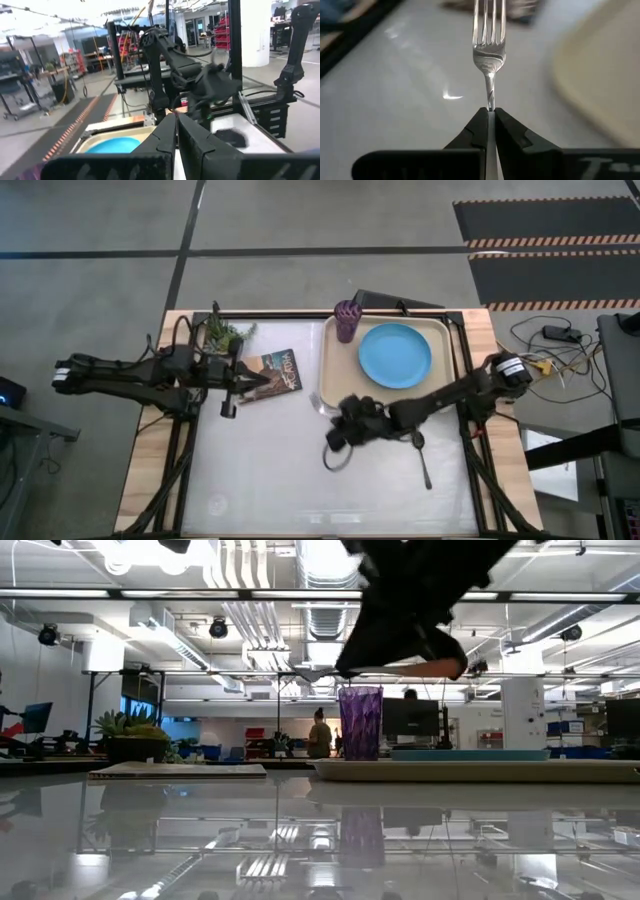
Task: Pick and place plate/cup/fork/spoon on tray
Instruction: Put the orange fork on the tray to the left of the blue plate
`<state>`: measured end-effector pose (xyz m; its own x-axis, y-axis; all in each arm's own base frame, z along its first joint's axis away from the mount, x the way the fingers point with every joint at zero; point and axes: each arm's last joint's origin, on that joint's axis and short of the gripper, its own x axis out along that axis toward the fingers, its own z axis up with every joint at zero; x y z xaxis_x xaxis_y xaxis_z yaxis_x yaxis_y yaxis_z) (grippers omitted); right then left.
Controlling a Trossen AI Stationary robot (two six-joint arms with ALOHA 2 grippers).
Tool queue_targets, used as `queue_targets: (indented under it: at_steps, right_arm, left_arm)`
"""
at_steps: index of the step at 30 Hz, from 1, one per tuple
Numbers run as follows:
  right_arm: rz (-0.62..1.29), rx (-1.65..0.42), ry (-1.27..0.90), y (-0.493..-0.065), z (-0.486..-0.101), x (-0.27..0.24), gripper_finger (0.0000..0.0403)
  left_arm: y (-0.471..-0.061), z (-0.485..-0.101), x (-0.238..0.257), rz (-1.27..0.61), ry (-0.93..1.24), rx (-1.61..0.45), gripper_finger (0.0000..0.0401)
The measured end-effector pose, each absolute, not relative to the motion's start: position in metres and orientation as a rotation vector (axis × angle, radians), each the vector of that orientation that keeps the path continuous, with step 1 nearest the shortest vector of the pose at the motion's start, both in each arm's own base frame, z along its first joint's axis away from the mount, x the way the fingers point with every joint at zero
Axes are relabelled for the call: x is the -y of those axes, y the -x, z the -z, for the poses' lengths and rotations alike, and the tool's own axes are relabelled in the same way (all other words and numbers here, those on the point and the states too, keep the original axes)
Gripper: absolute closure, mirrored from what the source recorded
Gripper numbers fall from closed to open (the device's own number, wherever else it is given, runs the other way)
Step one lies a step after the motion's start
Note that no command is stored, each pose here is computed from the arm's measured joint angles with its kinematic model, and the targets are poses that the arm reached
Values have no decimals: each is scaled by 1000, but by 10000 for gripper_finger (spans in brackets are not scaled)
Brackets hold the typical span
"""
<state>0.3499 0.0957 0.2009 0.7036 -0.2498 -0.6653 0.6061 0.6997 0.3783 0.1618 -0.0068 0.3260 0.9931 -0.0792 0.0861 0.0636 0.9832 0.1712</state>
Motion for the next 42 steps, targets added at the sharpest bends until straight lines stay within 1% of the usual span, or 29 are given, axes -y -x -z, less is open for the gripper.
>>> queue_targets:
  at_steps: [6, 10, 14, 21, 26, 30, 36, 42]
  right_arm:
    - [794, -655, -798, -355, -215, -54, 391]
    - [901, -611, -835, -358, -219, -34, 391]
    - [952, -549, -847, -370, -222, -22, 391]
    - [1027, -554, -858, -392, -210, -3, 391]
    - [1137, -599, -879, -390, -198, 11, 391]
    - [1180, -617, -909, -387, -189, 17, 391]
    - [1242, -657, -898, -384, -174, 28, 391]
    - [1282, -672, -892, -380, -168, 40, 391]
  left_arm:
    - [-153, -331, 7, 64, -236, 133, 401]
    - [-148, -334, 6, 60, -254, 154, 401]
    - [-144, -336, 6, 52, -320, 174, 401]
    - [-141, -338, 5, -3, -353, 179, 401]
    - [-141, -338, 1, -125, -360, 156, 401]
    - [-142, -337, -1, -195, -378, 135, 401]
    - [-143, -336, -1, -210, -378, 127, 401]
    - [-143, -336, -1, -212, -377, 126, 401]
